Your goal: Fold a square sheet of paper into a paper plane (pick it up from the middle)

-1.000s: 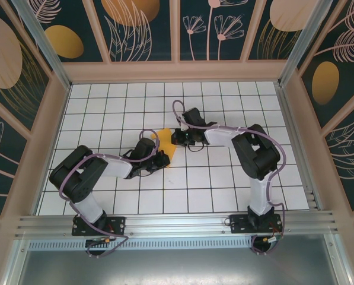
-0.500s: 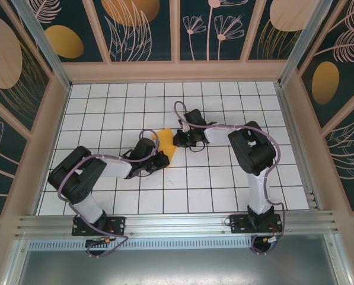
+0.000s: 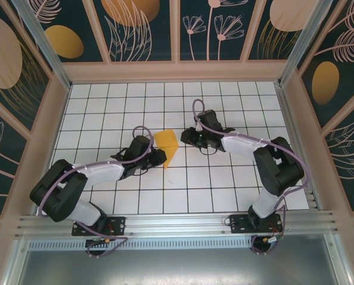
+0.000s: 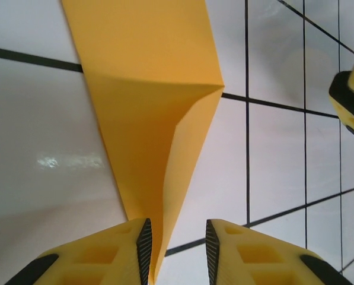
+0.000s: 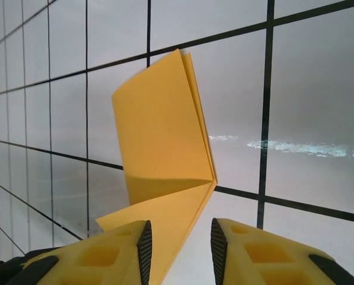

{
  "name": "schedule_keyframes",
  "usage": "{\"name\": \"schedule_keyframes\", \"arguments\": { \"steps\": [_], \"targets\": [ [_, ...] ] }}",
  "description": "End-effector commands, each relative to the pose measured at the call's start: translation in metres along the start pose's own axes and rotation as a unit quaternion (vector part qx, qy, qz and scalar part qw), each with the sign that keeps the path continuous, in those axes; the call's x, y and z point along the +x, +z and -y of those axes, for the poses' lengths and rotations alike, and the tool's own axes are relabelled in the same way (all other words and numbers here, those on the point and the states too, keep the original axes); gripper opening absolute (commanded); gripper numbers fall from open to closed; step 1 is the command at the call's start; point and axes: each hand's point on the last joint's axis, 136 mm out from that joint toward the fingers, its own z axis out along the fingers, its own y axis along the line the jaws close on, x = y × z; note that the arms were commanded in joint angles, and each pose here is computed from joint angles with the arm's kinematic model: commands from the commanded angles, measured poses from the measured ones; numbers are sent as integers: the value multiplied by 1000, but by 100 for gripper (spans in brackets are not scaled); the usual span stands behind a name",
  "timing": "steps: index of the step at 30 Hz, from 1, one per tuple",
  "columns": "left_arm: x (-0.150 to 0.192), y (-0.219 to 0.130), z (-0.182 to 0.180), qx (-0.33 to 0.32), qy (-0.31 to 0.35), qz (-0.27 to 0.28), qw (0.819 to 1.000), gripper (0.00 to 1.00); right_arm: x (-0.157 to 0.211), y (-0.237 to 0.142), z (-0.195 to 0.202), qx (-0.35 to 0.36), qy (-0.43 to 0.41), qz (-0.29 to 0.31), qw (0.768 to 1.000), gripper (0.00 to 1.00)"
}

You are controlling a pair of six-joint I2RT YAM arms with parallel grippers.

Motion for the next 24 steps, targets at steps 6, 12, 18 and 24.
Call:
{"name": "schedule_keyframes", "arguments": {
  "steps": [6,12,18,24],
  "targets": [
    [-32,10,9,-10,4,63,998,36,9,14,2,-16,33,-13,999,40],
    [-35,21,12,-15,26,57,998,34,14,22,3,-22,39,-26,999,41],
    [-34,24,19,9,42,53,998,22,17,26,-1,-37,38,-36,998,41],
    [-35,13,36,60,55,65,995,9,20,24,-5,-65,26,-48,996,40]
  ]
}}
